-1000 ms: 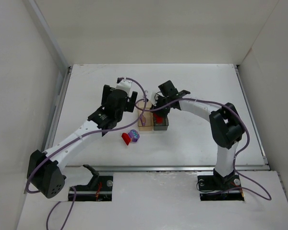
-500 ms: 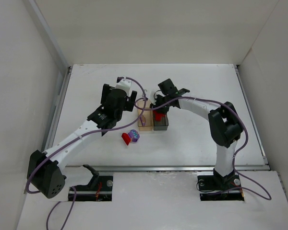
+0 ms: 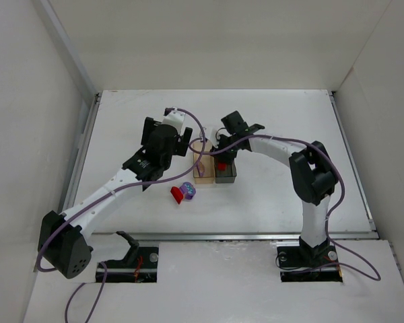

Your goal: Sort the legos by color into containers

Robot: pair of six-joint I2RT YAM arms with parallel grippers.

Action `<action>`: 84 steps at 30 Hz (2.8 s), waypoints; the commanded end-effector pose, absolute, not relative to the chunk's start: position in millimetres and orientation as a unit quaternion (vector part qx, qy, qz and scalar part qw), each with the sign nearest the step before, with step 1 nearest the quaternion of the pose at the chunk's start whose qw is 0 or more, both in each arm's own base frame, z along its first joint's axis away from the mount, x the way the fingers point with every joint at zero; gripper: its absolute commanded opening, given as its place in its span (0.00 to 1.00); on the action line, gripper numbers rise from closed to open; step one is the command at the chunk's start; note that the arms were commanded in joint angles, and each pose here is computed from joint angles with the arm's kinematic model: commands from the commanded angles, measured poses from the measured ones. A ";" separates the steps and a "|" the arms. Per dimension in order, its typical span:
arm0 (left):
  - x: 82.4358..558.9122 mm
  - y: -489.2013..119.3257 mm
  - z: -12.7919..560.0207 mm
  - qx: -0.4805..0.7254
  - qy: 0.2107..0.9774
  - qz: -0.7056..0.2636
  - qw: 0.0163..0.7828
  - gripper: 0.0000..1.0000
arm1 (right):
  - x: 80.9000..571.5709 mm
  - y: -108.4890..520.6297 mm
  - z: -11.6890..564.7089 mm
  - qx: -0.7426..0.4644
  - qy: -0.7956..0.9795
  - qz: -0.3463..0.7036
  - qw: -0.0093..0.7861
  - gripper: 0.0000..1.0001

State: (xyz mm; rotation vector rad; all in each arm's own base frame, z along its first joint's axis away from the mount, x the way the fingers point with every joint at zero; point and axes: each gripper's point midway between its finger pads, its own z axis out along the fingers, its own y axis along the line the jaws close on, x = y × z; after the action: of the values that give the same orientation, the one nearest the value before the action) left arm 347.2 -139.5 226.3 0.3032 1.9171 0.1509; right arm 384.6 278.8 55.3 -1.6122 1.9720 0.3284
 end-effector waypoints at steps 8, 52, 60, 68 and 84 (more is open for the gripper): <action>352.6 -144.5 246.8 0.122 0.794 0.048 0.593 0.98 | 385.4 284.7 58.7 -0.585 0.751 0.137 0.275 0.19; 322.7 -288.2 288.8 0.405 0.641 -0.100 0.644 0.98 | 342.4 218.0 298.5 -0.054 0.790 0.270 0.548 0.00; 294.5 -322.8 295.4 0.478 0.574 -0.157 0.646 0.86 | 310.3 222.2 294.8 -0.019 0.794 0.298 0.530 0.00; 280.0 -330.5 295.7 0.505 0.544 -0.175 0.647 0.76 | 301.3 223.8 291.4 0.009 0.795 0.321 0.515 0.00; 267.3 -341.4 286.5 0.551 0.522 -0.197 0.621 0.44 | 298.8 239.6 282.2 -0.021 0.800 0.331 0.500 0.00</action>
State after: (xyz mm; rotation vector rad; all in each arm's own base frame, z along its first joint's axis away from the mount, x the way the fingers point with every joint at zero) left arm 275.0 -336.1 269.9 1.2489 1.2683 -0.4233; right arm 296.7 231.0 265.6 -0.0367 1.9919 0.7597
